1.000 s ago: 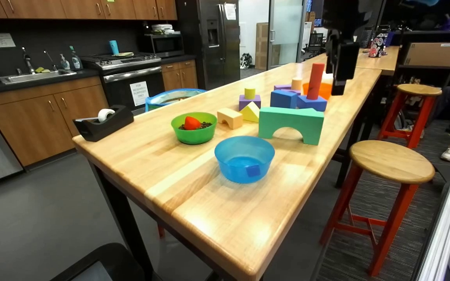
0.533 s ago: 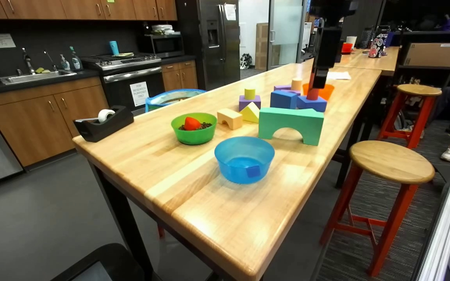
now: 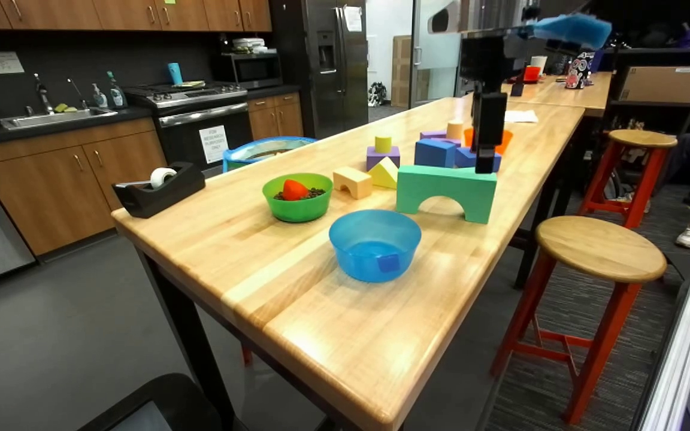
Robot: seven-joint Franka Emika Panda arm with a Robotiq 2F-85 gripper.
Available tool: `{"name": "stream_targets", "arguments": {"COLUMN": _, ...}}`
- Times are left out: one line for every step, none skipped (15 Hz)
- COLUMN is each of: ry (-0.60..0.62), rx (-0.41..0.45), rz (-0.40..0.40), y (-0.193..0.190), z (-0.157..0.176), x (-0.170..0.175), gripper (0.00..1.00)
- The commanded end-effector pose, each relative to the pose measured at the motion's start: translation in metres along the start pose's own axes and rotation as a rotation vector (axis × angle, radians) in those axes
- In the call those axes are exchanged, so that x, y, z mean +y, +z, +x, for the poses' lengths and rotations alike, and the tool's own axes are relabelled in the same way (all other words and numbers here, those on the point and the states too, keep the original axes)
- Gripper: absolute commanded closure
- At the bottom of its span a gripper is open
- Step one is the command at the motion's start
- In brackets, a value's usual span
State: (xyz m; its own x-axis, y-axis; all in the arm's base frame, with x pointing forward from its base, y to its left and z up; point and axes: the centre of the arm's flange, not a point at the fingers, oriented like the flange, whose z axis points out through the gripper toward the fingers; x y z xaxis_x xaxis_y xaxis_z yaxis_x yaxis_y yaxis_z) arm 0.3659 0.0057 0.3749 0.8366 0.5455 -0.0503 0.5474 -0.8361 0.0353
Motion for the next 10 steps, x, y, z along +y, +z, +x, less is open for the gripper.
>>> {"name": "stream_targets", "arguments": {"ry": -0.025, "rx": -0.047, "rz": 0.022, "y": 0.025, "z": 0.019, "x": 0.003, "gripper": 0.00}}
{"name": "stream_targets", "arguments": {"ry": -0.026, "rx": -0.058, "rz": 0.020, "y": 0.030, "z": 0.021, "x": 0.002, "gripper": 0.00}}
{"name": "stream_targets", "arguments": {"ry": -0.030, "rx": -0.065, "rz": 0.021, "y": 0.034, "z": 0.024, "x": 0.001, "gripper": 0.00}}
{"name": "stream_targets", "arguments": {"ry": -0.033, "rx": -0.071, "rz": 0.020, "y": 0.037, "z": 0.026, "x": 0.000, "gripper": 0.00}}
{"name": "stream_targets", "arguments": {"ry": -0.036, "rx": -0.072, "rz": 0.018, "y": 0.037, "z": 0.029, "x": 0.000, "gripper": 0.00}}
{"name": "stream_targets", "arguments": {"ry": -0.035, "rx": -0.073, "rz": 0.014, "y": 0.036, "z": 0.031, "x": 0.001, "gripper": 0.00}}
{"name": "stream_targets", "arguments": {"ry": -0.036, "rx": -0.075, "rz": 0.014, "y": 0.037, "z": 0.033, "x": 0.001, "gripper": 0.00}}
{"name": "stream_targets", "arguments": {"ry": -0.032, "rx": -0.076, "rz": 0.008, "y": 0.037, "z": 0.034, "x": 0.002, "gripper": 0.00}}
{"name": "stream_targets", "arguments": {"ry": -0.031, "rx": -0.077, "rz": 0.007, "y": 0.037, "z": 0.036, "x": 0.002, "gripper": 0.00}}
{"name": "stream_targets", "arguments": {"ry": -0.031, "rx": -0.078, "rz": 0.006, "y": 0.036, "z": 0.037, "x": 0.003, "gripper": 0.00}}
